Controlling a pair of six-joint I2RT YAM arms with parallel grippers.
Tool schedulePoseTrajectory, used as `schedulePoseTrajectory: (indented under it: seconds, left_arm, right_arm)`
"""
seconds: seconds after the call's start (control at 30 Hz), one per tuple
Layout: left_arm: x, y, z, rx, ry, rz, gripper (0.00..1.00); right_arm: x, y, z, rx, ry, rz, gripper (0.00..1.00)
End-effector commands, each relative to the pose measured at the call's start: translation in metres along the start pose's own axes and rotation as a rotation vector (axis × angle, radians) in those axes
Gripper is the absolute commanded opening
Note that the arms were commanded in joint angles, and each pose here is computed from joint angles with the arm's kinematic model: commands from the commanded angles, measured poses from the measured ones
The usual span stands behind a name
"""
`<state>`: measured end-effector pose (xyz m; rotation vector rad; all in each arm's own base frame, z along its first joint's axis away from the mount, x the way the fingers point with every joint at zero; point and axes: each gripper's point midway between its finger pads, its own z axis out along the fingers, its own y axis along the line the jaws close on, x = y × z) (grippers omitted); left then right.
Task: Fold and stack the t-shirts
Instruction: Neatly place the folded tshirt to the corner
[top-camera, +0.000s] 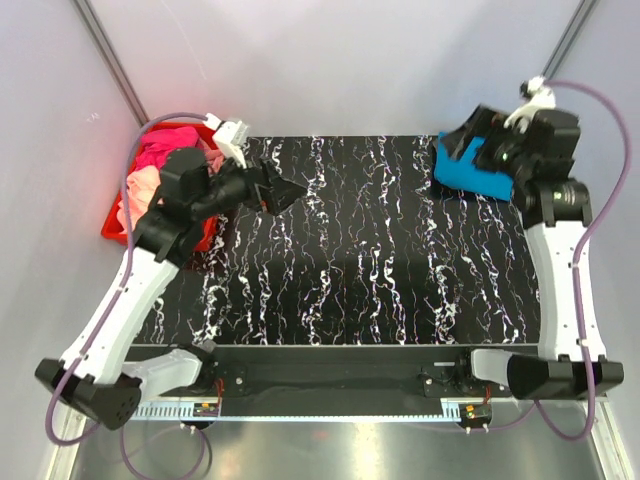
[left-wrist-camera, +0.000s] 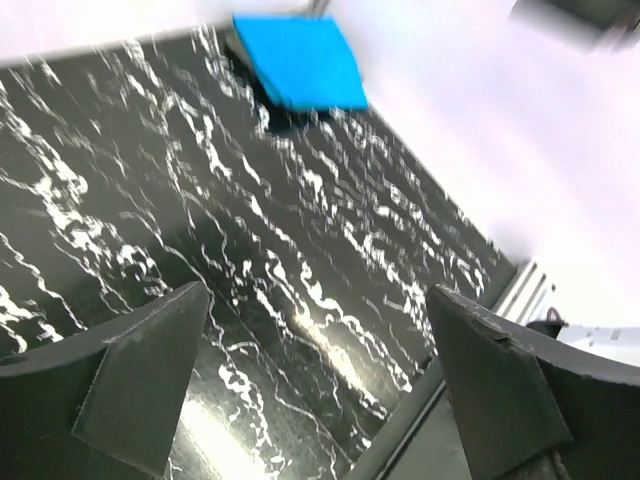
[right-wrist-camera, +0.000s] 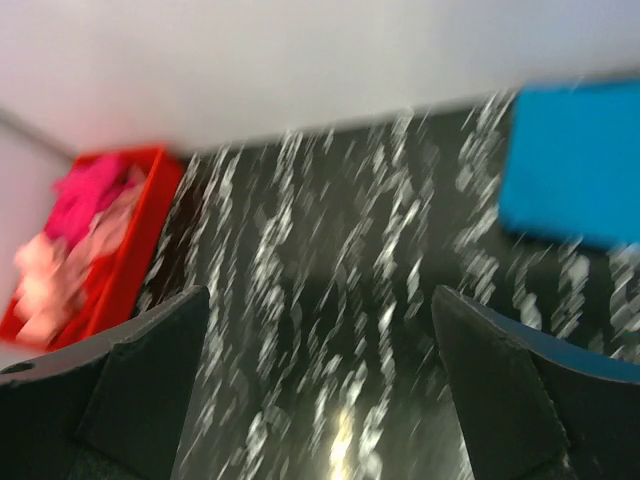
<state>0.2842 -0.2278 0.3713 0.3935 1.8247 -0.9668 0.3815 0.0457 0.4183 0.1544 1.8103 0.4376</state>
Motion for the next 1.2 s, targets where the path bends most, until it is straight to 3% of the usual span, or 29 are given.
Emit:
schedulePoseTrajectory:
  seconds: [0.0,0.13,0.23,0.57,1.17]
  left_arm:
    - [-0.017,-0.003,-0.019,-0.053,-0.066,0.002,0.99]
    - [0.007,0.003,-0.031,-0.083,-0.055,-0.044,0.99]
    - [0.010,-0.003,-0.043,-0.063,-0.112,-0.054,0.99]
    - [0.043,-0.011,-0.049,0.013,-0.056,-0.077,0.99]
    - [0.023,-0.014,-0.063,-0.022,-0.126,0.019,0.99]
  right_arm:
    - [0.076,0.020,-0.019,-0.100,0.242,0.203,1.00]
    - [0.093,0.037,-0.061,-0.187,0.237,0.207,1.00]
    - [0.104,0.047,-0.075,-0.237,0.245,0.258,1.00]
    - [0.096,0.039,-0.079,-0.185,0.197,0.202,0.99]
    - [0.090,0.045,-0.092,-0.211,0.153,0.204,1.00]
